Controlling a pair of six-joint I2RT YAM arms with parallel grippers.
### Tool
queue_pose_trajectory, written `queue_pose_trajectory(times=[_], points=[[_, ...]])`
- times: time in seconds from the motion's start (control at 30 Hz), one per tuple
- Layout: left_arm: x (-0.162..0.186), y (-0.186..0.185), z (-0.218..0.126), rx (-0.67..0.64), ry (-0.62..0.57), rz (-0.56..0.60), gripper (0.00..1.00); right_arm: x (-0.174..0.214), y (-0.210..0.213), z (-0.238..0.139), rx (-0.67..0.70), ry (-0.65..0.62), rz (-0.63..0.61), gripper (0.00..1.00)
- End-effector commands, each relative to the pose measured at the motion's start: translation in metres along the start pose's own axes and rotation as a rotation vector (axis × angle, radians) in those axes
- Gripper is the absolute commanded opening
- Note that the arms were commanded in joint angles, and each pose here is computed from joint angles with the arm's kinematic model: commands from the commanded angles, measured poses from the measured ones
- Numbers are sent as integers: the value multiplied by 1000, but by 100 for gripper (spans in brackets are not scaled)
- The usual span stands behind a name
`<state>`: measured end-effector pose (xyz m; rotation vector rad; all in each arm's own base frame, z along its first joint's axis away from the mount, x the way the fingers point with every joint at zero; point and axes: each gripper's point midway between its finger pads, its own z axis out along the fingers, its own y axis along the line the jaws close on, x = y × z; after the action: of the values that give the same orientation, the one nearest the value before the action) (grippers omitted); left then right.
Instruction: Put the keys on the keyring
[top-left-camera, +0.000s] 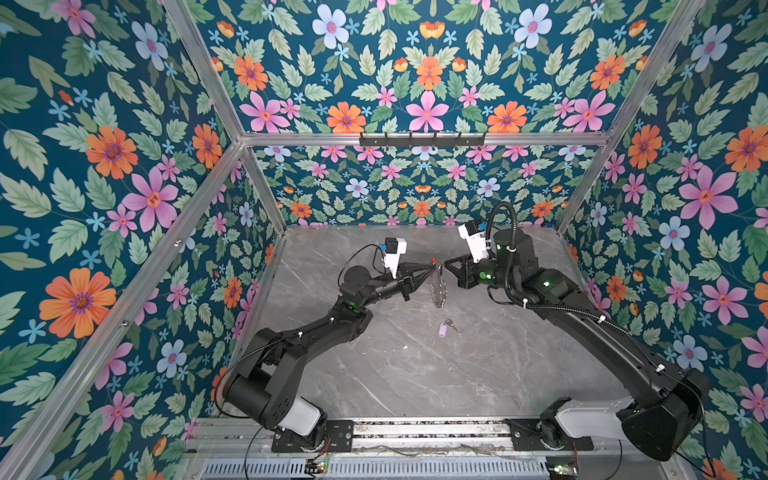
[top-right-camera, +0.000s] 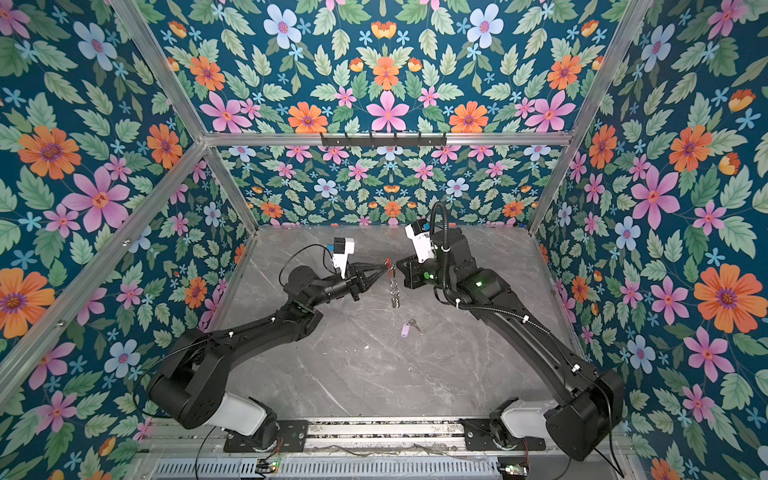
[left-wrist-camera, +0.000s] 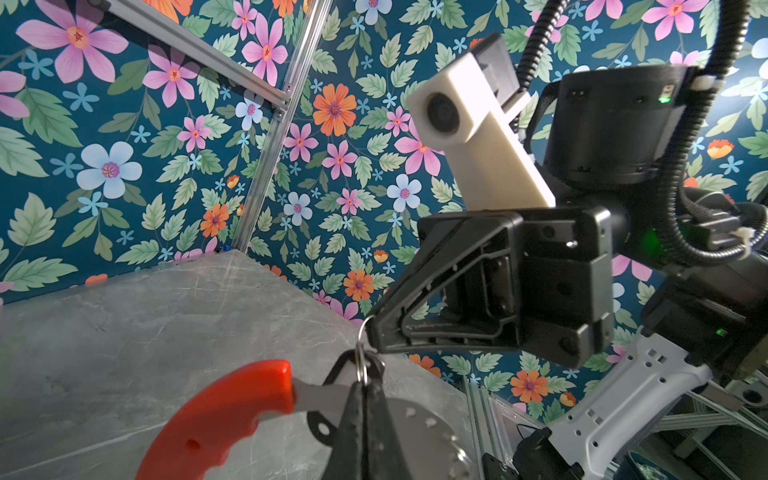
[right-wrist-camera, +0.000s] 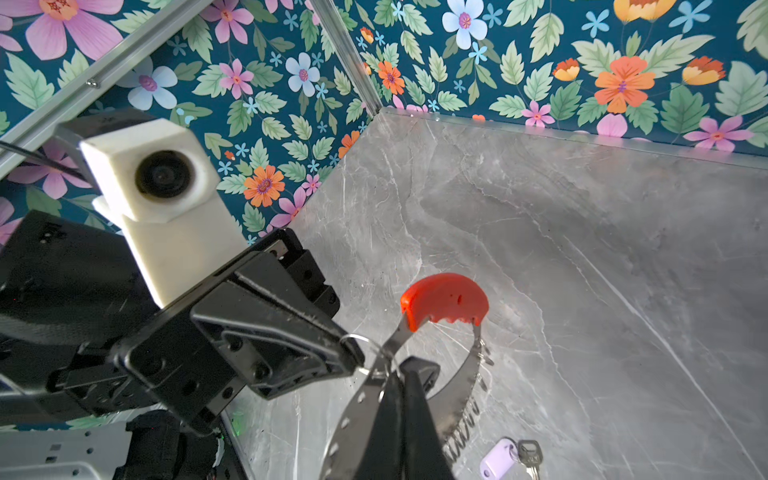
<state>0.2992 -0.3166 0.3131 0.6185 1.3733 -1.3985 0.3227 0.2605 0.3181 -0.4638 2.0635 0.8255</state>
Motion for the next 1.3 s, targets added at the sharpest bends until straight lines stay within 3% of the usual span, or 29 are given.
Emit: queue_pose_trajectory(times=[0.0,0.53,0.67,0.87,1.0,1.27], points=[[-32,-14,-7,25,-148,87,0,3,-3,-1,11,2,22,0],[-34,-17,0,54,-174,41,0,1,6,-5,-39,-17,35,0],[-34,-17,1,62,-173,38,0,-1,2,-8,-10,-24,30,20],[-36,-20,3,83,-169,32,0,-16,1,-22,38,-68,-15,34],[-37,-23,4,107,-169,21,0,-28,11,-25,-3,-95,-48,38],[-41,-30,4,147,-183,-11,0,-34,24,-13,-91,-94,-74,38]])
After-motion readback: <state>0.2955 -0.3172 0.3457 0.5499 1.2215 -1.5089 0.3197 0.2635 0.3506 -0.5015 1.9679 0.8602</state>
